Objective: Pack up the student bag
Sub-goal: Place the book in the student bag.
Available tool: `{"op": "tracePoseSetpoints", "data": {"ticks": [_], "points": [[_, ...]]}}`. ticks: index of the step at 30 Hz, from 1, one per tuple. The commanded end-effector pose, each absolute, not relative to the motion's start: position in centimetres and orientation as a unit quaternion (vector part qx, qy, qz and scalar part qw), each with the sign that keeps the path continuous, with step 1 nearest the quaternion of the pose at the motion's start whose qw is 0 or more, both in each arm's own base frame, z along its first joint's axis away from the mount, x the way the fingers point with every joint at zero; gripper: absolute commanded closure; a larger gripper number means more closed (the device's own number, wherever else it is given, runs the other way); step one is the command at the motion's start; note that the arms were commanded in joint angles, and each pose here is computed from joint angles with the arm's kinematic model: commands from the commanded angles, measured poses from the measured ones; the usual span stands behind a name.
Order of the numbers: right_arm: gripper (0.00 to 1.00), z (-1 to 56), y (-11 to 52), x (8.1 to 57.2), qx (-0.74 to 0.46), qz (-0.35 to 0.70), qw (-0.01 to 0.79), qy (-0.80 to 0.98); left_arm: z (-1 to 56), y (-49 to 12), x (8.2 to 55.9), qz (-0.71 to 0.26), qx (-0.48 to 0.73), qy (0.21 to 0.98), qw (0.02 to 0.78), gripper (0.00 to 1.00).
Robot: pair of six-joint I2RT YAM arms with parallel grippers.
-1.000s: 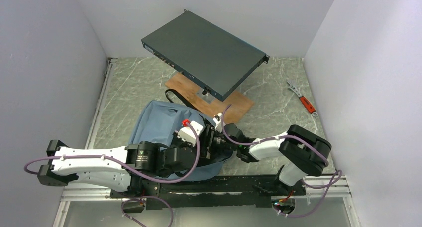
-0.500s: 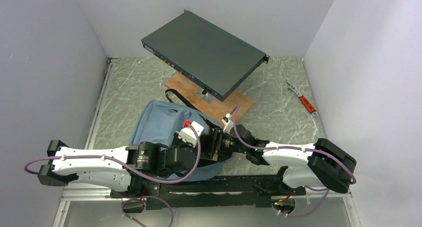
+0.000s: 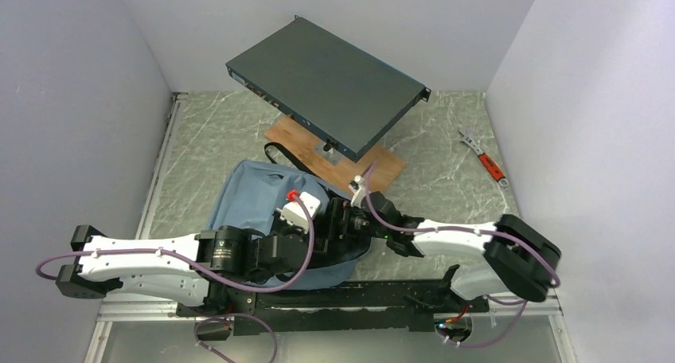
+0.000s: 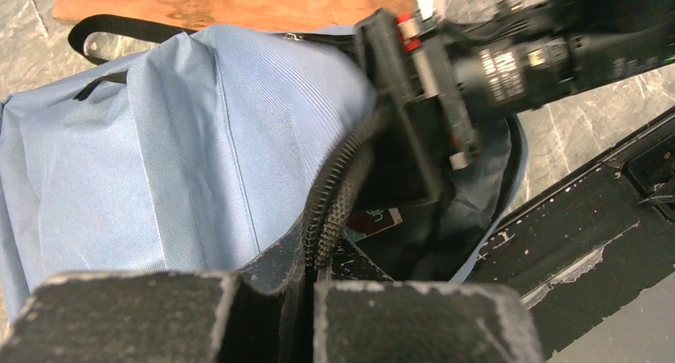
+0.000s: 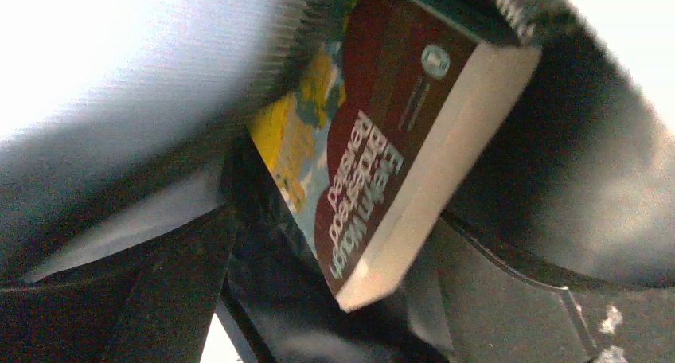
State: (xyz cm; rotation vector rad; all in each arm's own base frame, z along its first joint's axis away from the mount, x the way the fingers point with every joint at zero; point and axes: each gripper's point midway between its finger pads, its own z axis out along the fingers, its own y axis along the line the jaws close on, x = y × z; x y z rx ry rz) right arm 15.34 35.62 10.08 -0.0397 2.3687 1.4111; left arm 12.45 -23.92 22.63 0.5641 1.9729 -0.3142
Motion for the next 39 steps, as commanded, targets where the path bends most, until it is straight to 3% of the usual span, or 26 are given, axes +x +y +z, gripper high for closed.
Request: {"op": "tracePoseSetpoints", "data": {"ticks": [1, 5, 8, 11, 15, 20, 23, 32, 35, 39], "points": [[0.06, 12.1, 32.9, 15.7, -0.01, 0.5, 0.236, 0.833, 23.6, -24.9, 12.4, -0.159, 0.22, 0.814, 0.513, 1.0], [0.07, 12.5, 32.5, 15.4, -0.021, 0.51, 0.246, 0.824, 23.6, -25.1, 12.4, -0.142, 0.228, 0.817, 0.51, 1.0], [0.15, 12.7, 33.7, 16.1, -0.03, 0.521, 0.248, 0.816, 23.7, -25.2, 12.4, -0.144, 0.232, 0.815, 0.51, 1.0], [0.31, 12.0, 34.2, 16.7, -0.018, 0.506, 0.24, 0.828, 23.9, -25.2, 12.4, -0.146, 0.23, 0.815, 0.511, 1.0], [0.37, 10.8, 32.6, 16.9, -0.008, 0.469, 0.255, 0.846, 23.9, -25.3, 12.4, -0.147, 0.23, 0.815, 0.512, 1.0], [0.73, 11.4, 33.6, 16.8, -0.017, 0.5, 0.262, 0.825, 23.9, -25.6, 12.3, -0.147, 0.236, 0.814, 0.511, 1.0], [0.84, 12.2, 35.7, 17.4, -0.028, 0.534, 0.269, 0.801, 24.1, -25.6, 12.4, -0.146, 0.236, 0.813, 0.512, 1.0], [0.85, 15.1, 43.4, 19.1, -0.08, 0.603, 0.324, 0.724, 24.0, -25.1, 12.3, -0.15, 0.225, 0.818, 0.508, 1.0], [0.72, 14.8, 42.4, 18.8, -0.078, 0.608, 0.337, 0.715, 23.8, -25.0, 12.3, -0.155, 0.219, 0.819, 0.507, 1.0], [0.65, 13.3, 41.0, 18.7, -0.086, 0.57, 0.343, 0.742, 23.1, -24.8, 12.2, -0.148, 0.219, 0.823, 0.503, 1.0]]}}
